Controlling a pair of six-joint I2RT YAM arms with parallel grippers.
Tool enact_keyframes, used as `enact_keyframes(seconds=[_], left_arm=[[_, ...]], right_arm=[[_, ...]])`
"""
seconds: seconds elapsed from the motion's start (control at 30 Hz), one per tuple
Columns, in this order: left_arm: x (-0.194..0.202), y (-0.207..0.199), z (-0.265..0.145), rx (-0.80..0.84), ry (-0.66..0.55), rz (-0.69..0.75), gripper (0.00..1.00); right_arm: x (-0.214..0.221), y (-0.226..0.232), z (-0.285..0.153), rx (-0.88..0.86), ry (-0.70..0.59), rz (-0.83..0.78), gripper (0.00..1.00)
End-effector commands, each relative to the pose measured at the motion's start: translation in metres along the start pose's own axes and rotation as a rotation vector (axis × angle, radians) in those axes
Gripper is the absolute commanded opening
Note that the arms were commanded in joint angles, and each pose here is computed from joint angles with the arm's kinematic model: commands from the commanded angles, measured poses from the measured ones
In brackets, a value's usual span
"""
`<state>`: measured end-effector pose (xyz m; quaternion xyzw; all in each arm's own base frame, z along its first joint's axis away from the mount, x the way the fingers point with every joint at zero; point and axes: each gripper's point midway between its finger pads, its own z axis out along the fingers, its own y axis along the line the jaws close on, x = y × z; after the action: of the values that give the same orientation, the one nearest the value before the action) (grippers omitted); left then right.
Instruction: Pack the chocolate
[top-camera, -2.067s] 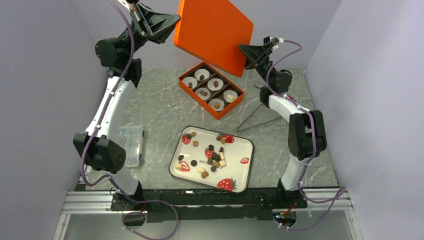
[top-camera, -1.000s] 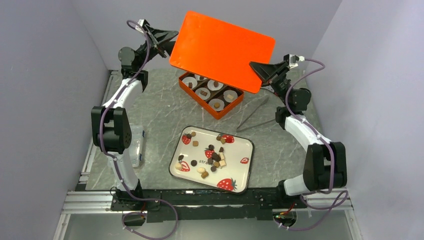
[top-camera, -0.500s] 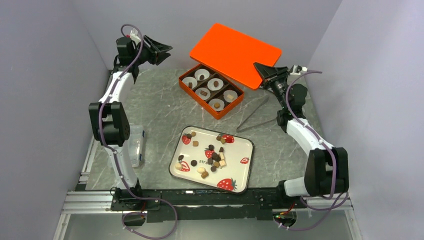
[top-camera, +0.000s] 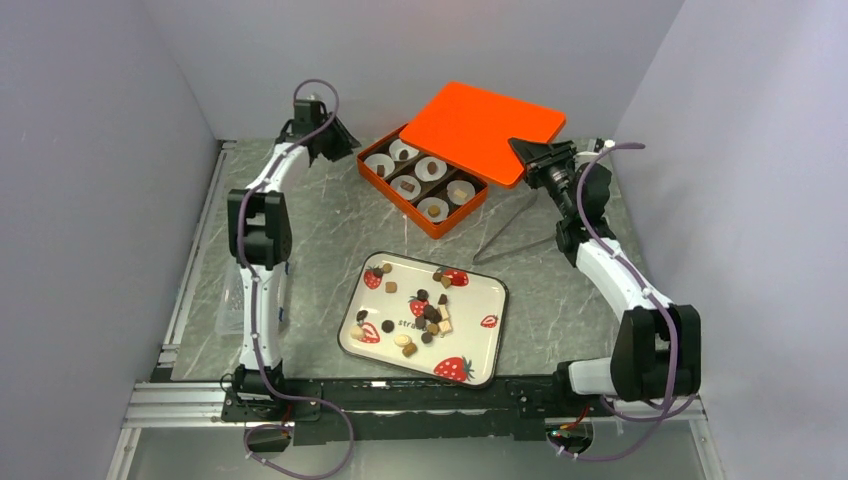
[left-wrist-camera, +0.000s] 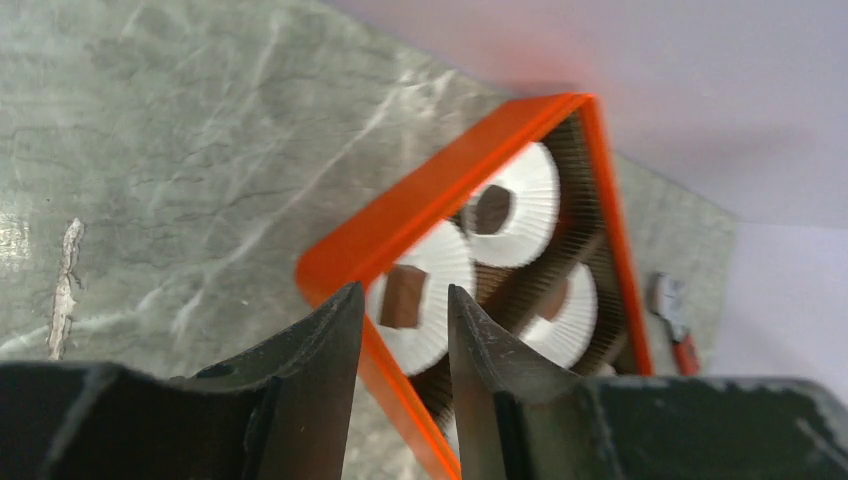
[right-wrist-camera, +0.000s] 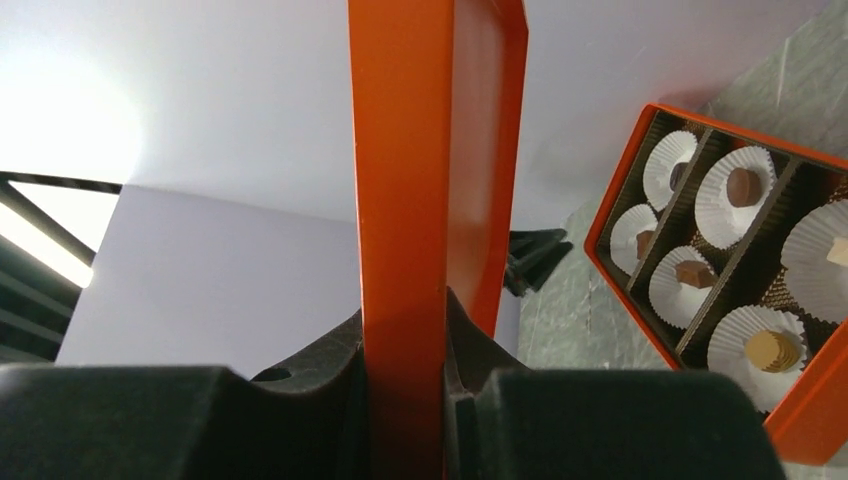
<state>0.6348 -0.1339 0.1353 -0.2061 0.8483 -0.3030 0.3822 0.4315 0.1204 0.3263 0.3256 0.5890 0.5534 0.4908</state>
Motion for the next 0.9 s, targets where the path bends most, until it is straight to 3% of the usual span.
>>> enact_keyframes(seconds=[0.0,0.27,0.87], left_arm=[[-0.012,0.006,0.019,-0.06,-0.084,0.023,0.41],[0.004,0.01,0.038,-0.072,-0.065,0.073,0.4],[0.046,0.038,0.012,-0.241,0.038,0.119,0.18]], right_arm=[[-0.012,0.062,-0.012,-0.148,-0.046,-0.1,0.0],[-0.008,0.058,-0.019,-0.132,-0.03,-0.152,0.0],[0.001,0.049,-0.015,-0.14,0.019,-0.127,0.0]])
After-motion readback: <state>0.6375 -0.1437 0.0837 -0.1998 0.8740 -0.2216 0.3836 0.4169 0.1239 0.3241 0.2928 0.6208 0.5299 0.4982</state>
